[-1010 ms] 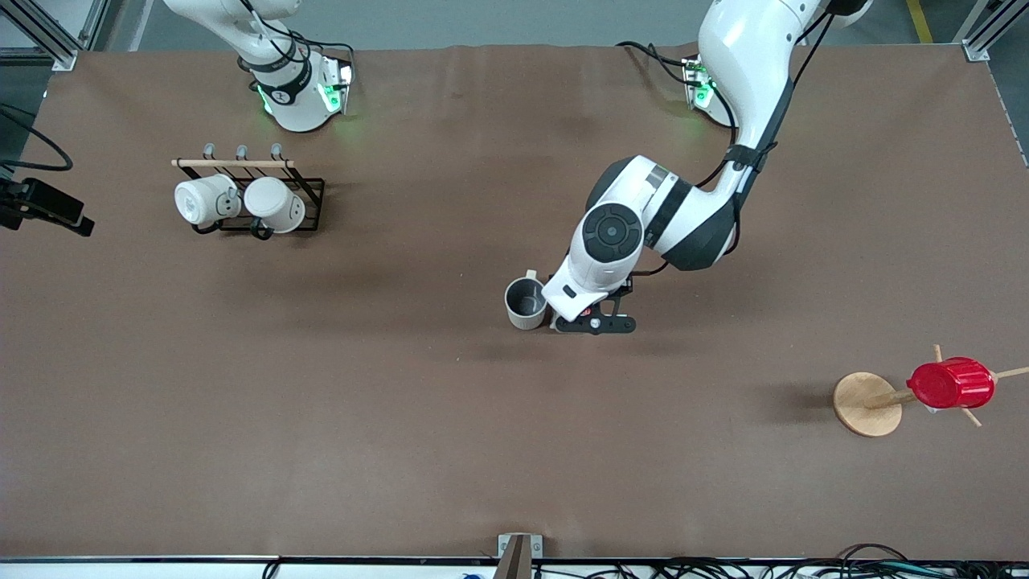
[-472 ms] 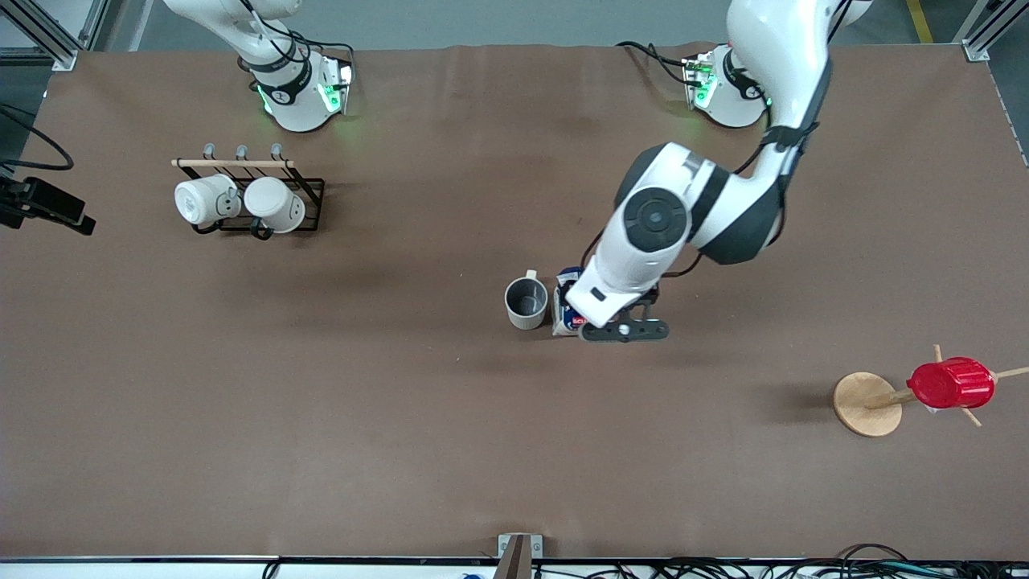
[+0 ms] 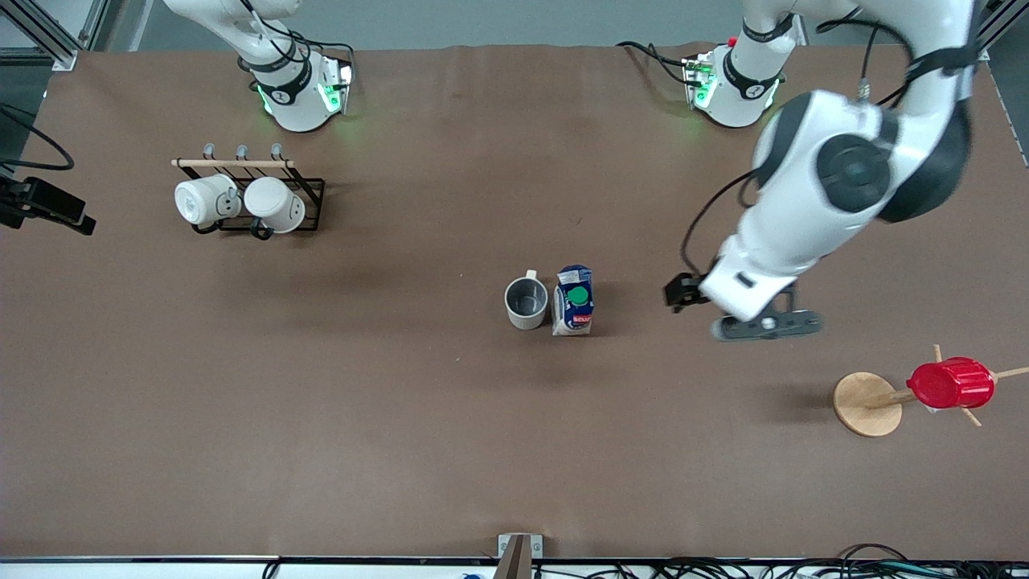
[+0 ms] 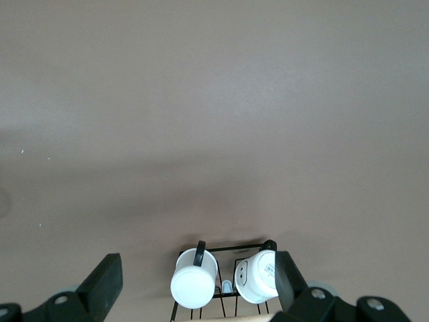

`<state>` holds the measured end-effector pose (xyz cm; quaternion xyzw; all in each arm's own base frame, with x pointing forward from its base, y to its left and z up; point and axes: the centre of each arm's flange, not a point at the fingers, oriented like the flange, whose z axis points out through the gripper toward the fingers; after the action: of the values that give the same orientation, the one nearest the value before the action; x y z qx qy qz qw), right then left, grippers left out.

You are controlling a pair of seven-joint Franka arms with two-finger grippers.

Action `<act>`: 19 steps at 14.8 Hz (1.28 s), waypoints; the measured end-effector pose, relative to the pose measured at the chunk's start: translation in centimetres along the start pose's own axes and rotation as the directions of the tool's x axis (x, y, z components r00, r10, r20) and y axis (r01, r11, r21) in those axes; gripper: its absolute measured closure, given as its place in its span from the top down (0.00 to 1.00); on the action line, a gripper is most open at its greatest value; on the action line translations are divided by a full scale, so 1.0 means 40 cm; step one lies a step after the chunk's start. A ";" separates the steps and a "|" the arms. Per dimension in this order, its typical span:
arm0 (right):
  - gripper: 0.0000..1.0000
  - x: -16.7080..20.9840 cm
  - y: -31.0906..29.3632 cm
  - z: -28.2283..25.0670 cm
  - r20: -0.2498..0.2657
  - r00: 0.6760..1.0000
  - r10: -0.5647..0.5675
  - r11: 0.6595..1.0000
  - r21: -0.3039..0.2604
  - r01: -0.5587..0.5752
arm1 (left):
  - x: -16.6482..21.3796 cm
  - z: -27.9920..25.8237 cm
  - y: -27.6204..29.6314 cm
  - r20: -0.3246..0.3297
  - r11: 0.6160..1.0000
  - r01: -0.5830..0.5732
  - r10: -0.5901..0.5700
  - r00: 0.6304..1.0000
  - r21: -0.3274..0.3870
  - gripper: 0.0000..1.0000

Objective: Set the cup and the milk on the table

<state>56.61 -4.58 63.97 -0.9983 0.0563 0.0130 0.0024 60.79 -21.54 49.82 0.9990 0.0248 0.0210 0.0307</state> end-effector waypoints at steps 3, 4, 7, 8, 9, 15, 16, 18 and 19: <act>1.00 0.000 0.000 0.000 0.001 1.000 0.000 1.000 0.000 0.000 | -0.022 -0.085 -0.133 -0.023 1.000 -0.017 0.017 1.000 -0.003 1.00; 1.00 -0.001 0.000 0.001 0.003 1.000 0.000 1.000 0.000 0.000 | -0.031 -0.107 -0.168 -0.031 1.000 -0.026 0.026 0.999 -0.002 1.00; 1.00 -0.002 0.000 0.002 0.006 1.000 0.000 1.000 0.000 0.000 | -0.066 -0.145 -0.223 -0.045 0.999 -0.039 0.039 0.998 0.003 1.00; 1.00 -0.002 0.000 0.002 0.007 1.000 0.000 1.000 0.000 0.000 | -0.082 -0.153 -0.236 -0.046 0.999 -0.044 0.045 0.998 0.005 1.00; 1.00 -0.002 0.000 0.002 0.007 1.000 0.000 1.000 0.000 0.000 | -0.099 -0.158 -0.252 -0.045 0.999 -0.051 0.052 0.998 0.008 1.00; 1.00 -0.002 0.000 0.002 0.009 1.000 0.000 1.000 0.000 0.000 | -0.150 -0.186 -0.344 -0.053 0.996 -0.090 0.090 0.995 0.021 0.98; 1.00 -0.002 0.000 0.002 0.009 1.000 0.000 1.000 0.000 0.000 | -0.149 -0.193 -0.362 -0.057 0.993 -0.113 0.115 0.992 0.023 0.99; 1.00 -0.002 0.000 0.003 0.010 1.000 0.000 1.000 0.000 0.000 | -0.143 -0.199 -0.384 -0.061 0.986 -0.165 0.167 0.984 0.028 1.00; 1.00 -0.003 0.000 0.003 0.010 1.000 0.000 1.000 0.000 0.000 | -0.138 -0.200 -0.385 -0.064 0.984 -0.178 0.180 0.982 0.029 1.00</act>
<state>56.51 -4.58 63.87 -0.9982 0.0564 0.0179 0.0026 54.17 -5.98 56.63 0.9962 -0.0638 0.0563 0.0164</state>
